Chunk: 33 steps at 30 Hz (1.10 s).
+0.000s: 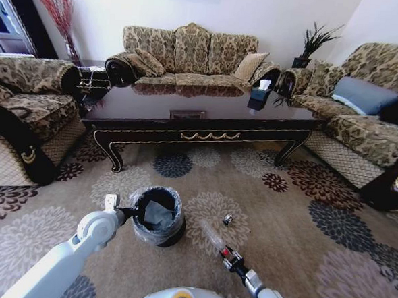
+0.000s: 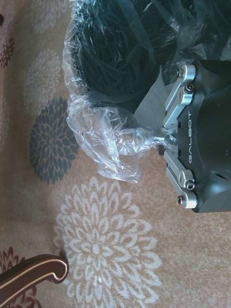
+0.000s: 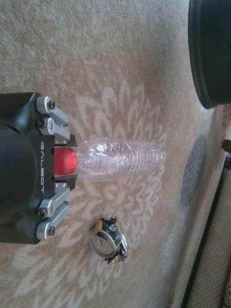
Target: Move to the front of the table and pick up the trash from the floor, then place it into the trash bin.
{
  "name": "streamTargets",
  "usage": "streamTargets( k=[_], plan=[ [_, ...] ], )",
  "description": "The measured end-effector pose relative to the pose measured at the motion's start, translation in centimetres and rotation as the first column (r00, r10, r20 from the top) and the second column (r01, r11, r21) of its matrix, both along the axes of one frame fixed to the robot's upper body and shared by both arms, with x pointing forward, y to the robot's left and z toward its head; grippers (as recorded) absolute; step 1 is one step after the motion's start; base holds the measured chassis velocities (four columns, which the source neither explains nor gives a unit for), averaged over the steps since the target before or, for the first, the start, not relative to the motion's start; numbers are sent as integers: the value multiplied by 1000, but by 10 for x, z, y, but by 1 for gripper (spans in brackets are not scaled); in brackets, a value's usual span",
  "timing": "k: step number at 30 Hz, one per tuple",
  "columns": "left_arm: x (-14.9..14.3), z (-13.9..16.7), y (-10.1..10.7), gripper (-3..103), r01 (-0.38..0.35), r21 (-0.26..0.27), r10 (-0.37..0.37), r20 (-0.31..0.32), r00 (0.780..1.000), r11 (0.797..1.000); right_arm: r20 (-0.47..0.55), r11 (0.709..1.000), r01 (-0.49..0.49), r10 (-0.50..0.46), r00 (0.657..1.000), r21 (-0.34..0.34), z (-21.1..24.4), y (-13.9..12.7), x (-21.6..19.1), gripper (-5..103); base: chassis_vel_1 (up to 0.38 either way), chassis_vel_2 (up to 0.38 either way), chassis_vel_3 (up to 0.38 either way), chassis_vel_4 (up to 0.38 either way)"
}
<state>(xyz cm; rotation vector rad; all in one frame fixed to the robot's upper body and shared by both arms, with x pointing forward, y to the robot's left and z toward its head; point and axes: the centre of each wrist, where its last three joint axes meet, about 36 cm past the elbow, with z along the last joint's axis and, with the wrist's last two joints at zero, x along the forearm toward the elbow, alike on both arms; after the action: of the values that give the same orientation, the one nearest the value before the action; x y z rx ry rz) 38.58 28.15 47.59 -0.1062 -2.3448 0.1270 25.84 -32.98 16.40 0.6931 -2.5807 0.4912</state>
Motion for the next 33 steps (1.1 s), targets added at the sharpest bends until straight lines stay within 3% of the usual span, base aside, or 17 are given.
streamTargets(
  k=[2,9,22,27,32,33],
  plan=[
    [0,0,-1,2,1,0,-1,0,1000,1000,4,1000,1,-1,1000,1,0,1,0,28,0,0,0,0],
    [-1,-2,-2,2,3,-4,-3,-5,1000,1000,9,1000,-3,3,1000,1,1,3,-1,1,0,0,0,0],
    [0,-5,-3,2,3,-7,-3,-12,1000,1000,22,1000,-5,5,1000,2,7,-1,0,-3,0,0,0,0],
    [0,-6,-3,2,3,-7,-3,-13,1000,1000,40,1000,-14,14,999,8,16,-1,2,12,0,0,0,0],
    [0,-2,8,2,-16,-4,16,-12,1000,1000,51,999,-40,41,998,-6,20,-5,9,33,0,0,0,0],
    [0,-2,8,2,-16,-4,16,-12,1000,1000,51,999,-40,41,998,-6,20,-5,9,33,0,0,0,0]
  ],
)
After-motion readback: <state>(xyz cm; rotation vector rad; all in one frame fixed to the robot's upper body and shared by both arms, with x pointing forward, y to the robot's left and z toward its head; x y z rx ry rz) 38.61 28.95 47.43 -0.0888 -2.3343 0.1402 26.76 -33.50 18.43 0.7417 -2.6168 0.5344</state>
